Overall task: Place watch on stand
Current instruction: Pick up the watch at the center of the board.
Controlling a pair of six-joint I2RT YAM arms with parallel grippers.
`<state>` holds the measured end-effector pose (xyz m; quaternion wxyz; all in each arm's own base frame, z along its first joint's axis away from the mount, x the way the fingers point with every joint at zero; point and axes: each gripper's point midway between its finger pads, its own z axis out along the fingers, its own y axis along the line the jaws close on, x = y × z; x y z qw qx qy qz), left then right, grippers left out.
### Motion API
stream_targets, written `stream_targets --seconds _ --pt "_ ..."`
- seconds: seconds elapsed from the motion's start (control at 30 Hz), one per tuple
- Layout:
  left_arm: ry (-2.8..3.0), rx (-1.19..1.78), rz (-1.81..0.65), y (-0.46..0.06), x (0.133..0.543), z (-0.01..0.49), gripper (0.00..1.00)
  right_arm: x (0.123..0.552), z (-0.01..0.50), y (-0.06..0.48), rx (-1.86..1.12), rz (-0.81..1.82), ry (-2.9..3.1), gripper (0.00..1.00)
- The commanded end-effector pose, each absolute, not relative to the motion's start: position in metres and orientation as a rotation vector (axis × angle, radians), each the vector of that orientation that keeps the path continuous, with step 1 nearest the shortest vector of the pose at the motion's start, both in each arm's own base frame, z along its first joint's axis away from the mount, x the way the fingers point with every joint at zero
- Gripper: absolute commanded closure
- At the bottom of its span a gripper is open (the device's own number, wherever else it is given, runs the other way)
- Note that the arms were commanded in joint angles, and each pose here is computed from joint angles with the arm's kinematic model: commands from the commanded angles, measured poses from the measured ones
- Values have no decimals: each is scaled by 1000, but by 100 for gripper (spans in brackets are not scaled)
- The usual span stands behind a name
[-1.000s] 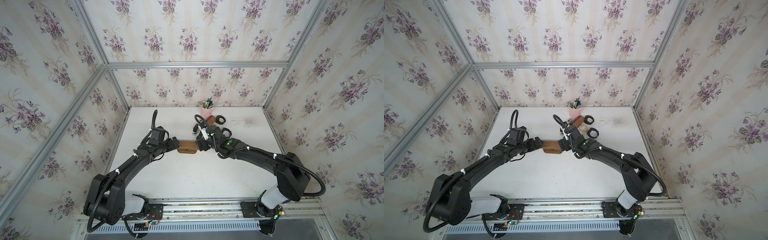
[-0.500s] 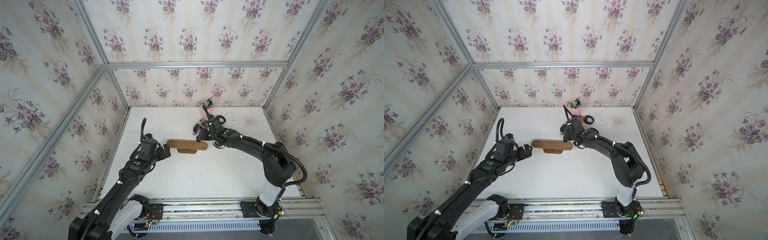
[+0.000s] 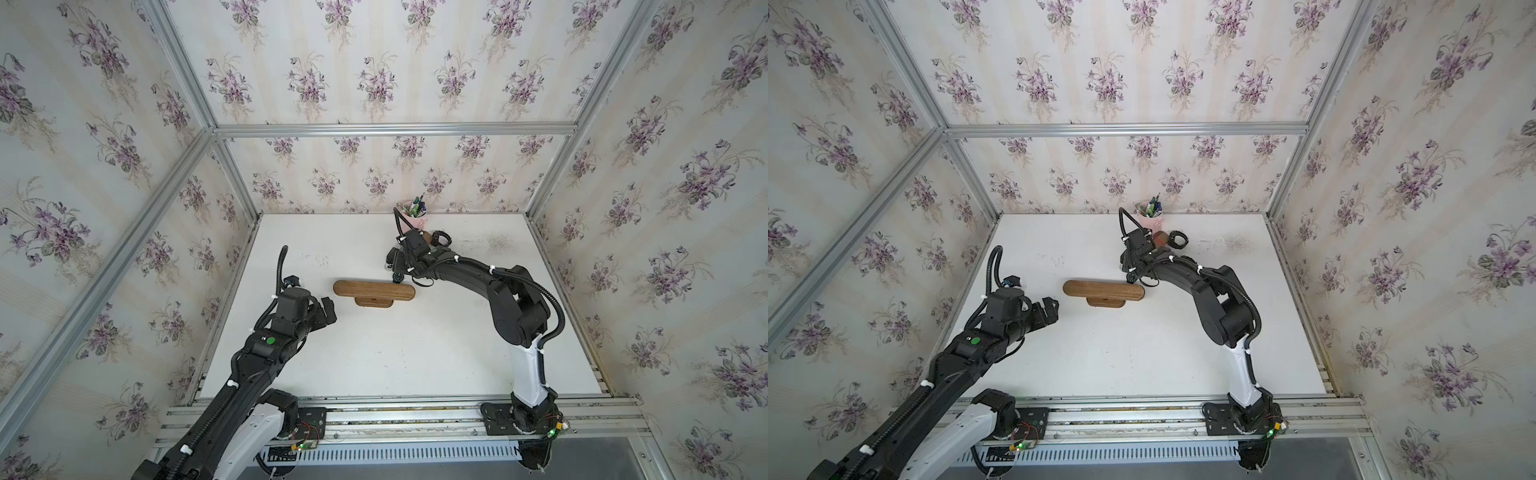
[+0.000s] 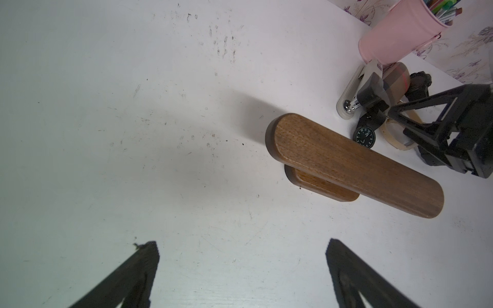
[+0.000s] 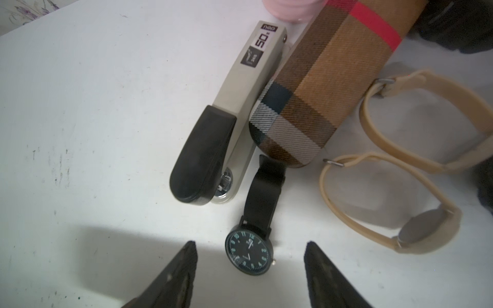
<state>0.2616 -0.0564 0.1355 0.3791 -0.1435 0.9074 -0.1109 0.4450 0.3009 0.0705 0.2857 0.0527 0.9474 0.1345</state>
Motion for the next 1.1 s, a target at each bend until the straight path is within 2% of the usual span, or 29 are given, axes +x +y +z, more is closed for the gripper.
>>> stream_targets --seconds 0.0,0.33,0.53,0.63,0.9,1.07 --pt "2317 -369 -274 -55 261 134 0 450 58 293 213 319 2556 36" --pt "2320 -371 -278 -55 260 133 0 455 37 298 199 311 2599 46" --pt "2320 -371 -269 -54 259 133 0 461 27 302 167 288 2628 55" --pt "2318 -370 -262 -53 259 135 0 464 25 301 157 263 2640 63" --pt "2319 -361 -270 -54 258 137 0 469 64 291 137 243 2539 81" --pt "2319 -355 -292 -58 260 138 0 467 85 286 116 246 2493 82"
